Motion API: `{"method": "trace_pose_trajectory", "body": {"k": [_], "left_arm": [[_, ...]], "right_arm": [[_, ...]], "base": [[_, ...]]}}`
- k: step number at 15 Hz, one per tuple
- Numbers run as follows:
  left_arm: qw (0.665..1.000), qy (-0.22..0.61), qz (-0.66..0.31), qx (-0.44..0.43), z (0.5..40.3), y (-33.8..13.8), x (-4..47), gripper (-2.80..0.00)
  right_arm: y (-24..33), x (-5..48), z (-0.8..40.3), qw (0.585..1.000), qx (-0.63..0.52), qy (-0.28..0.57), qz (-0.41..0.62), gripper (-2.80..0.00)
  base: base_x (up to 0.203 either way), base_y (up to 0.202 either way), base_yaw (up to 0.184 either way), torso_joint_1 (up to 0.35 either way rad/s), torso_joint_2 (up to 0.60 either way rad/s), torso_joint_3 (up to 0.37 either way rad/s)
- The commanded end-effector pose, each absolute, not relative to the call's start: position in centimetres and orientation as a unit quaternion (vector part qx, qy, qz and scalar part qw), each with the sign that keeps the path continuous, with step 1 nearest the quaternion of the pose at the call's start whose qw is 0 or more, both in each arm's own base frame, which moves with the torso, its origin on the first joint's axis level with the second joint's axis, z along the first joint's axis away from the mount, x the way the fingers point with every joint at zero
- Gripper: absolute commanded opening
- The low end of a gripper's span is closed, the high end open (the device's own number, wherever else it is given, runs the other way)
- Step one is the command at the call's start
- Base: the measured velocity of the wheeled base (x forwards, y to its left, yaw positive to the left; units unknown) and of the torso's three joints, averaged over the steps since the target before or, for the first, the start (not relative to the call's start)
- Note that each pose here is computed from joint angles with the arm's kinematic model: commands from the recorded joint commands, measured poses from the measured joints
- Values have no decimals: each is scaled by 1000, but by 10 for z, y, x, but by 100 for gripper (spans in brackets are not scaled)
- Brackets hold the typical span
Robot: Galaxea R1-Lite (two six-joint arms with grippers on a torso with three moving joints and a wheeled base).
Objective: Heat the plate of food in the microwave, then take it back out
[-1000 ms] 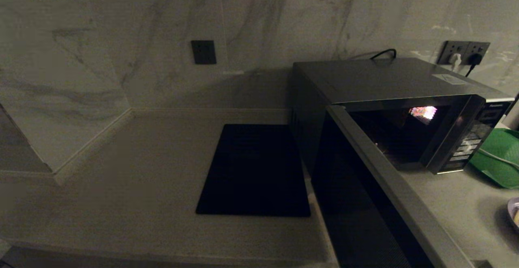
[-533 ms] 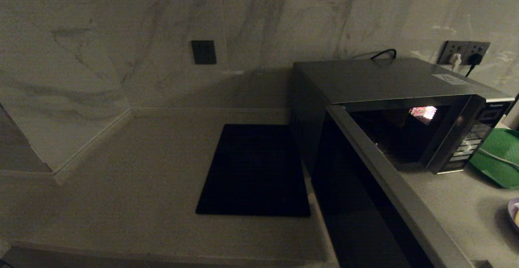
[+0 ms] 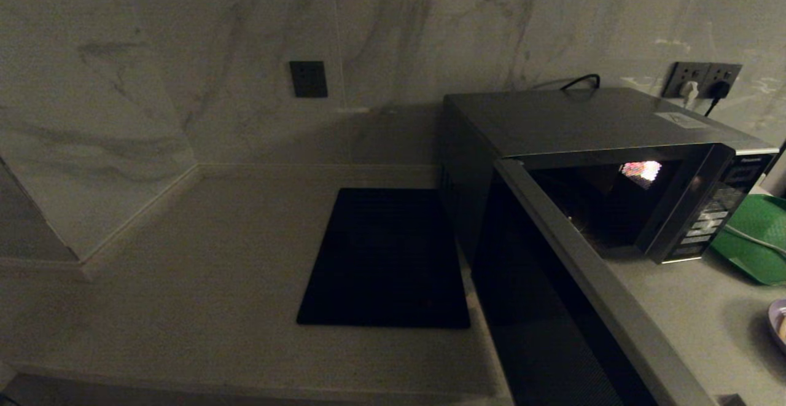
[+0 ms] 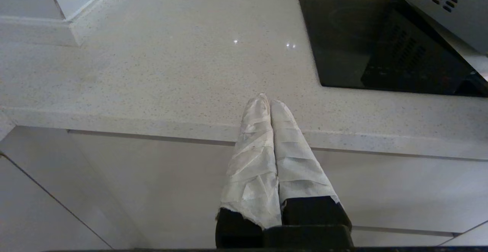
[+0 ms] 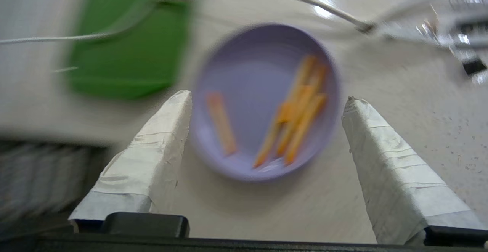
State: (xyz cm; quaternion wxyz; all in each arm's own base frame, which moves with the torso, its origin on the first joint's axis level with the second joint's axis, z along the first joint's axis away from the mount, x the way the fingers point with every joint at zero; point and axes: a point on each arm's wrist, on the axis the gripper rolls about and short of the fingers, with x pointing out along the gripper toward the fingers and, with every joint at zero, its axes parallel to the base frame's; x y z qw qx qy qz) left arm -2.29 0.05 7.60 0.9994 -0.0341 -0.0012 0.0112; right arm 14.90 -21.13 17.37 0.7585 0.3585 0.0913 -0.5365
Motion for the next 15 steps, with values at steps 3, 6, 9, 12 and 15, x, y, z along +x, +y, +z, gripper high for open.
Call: {"method": "trace_pose_trajectory", "body": {"k": [3,6,9,12,15], "left_arm": [[999,-1,11,-34,76,1,-23,-280],[999,-1,11,-35,76,1,-23,-280],[999,-1,11,-35,76,1,-23,-280],[999,-1,11,-35,76,1,-23,-280],[999,-1,11,-35,76,1,-23,-280]], "right_arm": [[-137,125,245,843,306,38,-441,0],[-106,120,262,873,280,61,-395,-280],[-86,111,271,902,228,70,-359,-280],[-67,114,290,918,204,45,-337,-280],[-38,109,326,933,193,33,-301,-280]], "base": [[0,0,0,0,0,0],[0,0,0,0,0,0],[0,0,0,0,0,0],[0,0,0,0,0,0],[0,0,0,0,0,0]]}}
